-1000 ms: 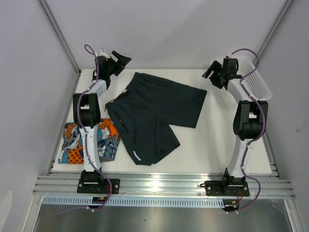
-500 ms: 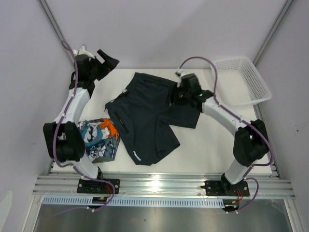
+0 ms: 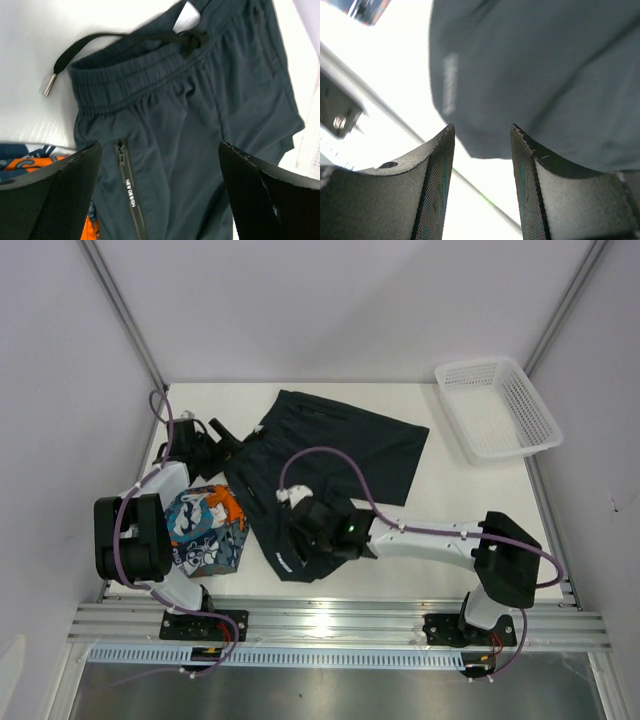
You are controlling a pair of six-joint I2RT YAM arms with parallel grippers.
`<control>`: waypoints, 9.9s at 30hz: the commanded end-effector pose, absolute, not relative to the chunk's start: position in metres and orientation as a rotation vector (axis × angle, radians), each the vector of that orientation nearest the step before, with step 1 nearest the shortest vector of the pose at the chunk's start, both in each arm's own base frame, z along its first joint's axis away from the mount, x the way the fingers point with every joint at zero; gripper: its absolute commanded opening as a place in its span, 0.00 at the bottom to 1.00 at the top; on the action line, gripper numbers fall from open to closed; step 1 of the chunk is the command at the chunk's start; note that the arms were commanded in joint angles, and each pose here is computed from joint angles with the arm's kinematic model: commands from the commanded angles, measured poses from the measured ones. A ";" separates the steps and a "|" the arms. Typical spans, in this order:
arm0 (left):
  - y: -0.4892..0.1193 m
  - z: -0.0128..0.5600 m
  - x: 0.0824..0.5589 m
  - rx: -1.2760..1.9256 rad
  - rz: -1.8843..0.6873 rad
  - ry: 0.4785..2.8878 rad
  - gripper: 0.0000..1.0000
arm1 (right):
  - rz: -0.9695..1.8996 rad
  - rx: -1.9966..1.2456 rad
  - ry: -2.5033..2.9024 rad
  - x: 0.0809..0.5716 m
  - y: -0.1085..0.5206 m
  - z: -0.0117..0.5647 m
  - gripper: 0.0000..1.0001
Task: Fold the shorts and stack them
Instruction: Fold the shorts
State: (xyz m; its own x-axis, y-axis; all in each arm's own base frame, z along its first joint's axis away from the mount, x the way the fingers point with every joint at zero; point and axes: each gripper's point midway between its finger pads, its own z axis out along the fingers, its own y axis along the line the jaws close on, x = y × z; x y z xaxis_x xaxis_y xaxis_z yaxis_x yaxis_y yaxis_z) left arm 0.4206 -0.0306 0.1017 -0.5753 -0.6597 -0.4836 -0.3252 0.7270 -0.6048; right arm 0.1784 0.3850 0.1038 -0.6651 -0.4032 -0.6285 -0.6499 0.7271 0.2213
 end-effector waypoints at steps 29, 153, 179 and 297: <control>-0.023 0.089 0.449 -0.654 -0.643 2.100 0.75 | 0.575 -1.058 2.380 0.155 0.438 0.085 0.00; -0.007 0.099 0.434 -0.659 -0.589 2.086 0.75 | 0.206 -1.123 2.327 0.206 0.402 0.046 0.26; 0.008 0.070 0.443 -0.732 -0.541 2.141 0.75 | 0.417 -1.403 2.203 0.098 0.425 0.086 0.00; -0.024 0.179 0.600 -1.273 -0.806 1.778 0.00 | 0.643 -0.041 2.332 0.441 0.162 0.169 0.00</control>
State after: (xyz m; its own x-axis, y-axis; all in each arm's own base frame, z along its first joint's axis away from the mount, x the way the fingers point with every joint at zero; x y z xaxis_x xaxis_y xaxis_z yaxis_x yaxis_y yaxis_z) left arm 0.5642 -0.0313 0.1379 -0.2720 -0.9430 -0.1916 -0.5847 0.3201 -0.7454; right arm 0.4101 0.1725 0.1519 -0.8028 0.1062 -0.5867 -0.2060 0.8740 0.4402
